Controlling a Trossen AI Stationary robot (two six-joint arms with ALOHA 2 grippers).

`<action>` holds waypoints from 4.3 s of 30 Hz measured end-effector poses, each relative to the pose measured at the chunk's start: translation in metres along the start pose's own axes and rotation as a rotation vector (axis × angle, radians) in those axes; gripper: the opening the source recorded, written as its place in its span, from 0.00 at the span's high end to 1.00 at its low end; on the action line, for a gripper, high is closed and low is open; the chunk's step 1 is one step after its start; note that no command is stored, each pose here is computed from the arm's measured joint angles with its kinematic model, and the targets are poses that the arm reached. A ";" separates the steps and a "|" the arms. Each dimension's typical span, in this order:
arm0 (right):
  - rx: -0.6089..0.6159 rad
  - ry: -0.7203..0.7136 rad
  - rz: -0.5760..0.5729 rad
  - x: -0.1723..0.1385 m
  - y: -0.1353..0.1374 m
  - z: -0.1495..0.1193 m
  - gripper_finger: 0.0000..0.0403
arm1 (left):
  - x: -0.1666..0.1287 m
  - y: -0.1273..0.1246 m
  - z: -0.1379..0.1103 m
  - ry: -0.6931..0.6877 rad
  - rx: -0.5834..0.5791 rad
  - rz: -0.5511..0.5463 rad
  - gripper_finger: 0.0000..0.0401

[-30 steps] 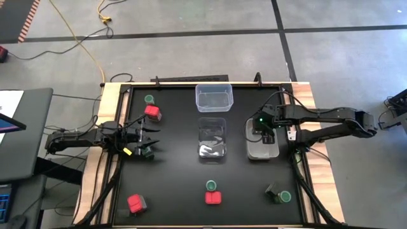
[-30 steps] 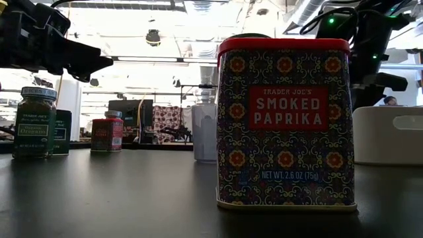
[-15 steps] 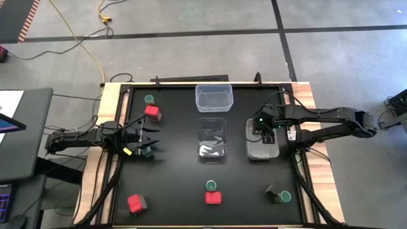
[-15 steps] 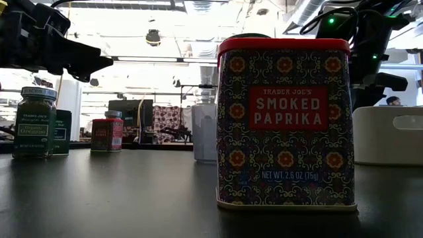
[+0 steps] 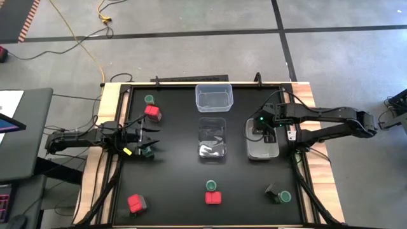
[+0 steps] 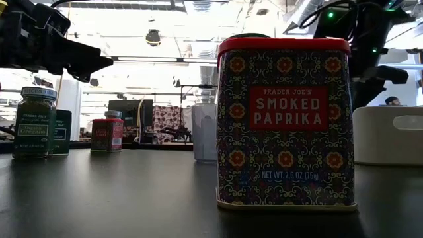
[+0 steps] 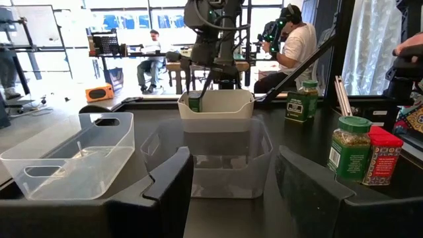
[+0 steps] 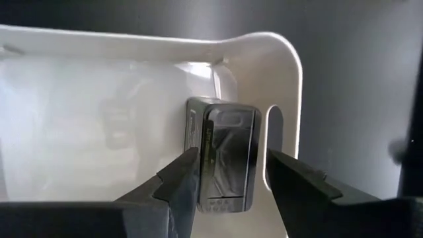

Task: Sort spices by type
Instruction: Put the black seasoning can into the gray bin, then put the green seasoning bottle into the transparent bin

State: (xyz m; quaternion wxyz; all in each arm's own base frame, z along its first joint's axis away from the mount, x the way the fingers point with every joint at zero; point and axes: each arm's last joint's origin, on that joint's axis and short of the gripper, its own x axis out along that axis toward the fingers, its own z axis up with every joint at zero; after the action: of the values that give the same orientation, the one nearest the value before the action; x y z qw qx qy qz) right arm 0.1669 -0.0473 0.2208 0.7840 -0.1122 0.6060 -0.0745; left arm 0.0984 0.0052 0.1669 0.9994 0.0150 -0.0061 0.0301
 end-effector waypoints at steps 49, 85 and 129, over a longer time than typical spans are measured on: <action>1.165 -0.568 0.269 -0.102 0.030 0.031 0.69 | 0.000 0.000 0.000 0.000 -0.060 0.004 0.49; 1.023 -0.388 -0.079 -0.083 0.017 0.014 0.72 | 0.041 0.016 0.139 0.230 -0.252 0.487 0.51; 0.990 -0.420 -0.071 -0.084 0.016 0.019 0.72 | 0.073 0.020 0.139 0.349 -0.242 0.519 0.09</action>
State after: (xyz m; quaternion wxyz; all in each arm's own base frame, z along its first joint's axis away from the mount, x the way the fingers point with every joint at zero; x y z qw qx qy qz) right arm 0.1635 -0.0092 0.2993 0.8445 0.2380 0.3244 -0.3535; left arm 0.1685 0.0252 0.3074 0.9389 -0.1114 0.1581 0.2847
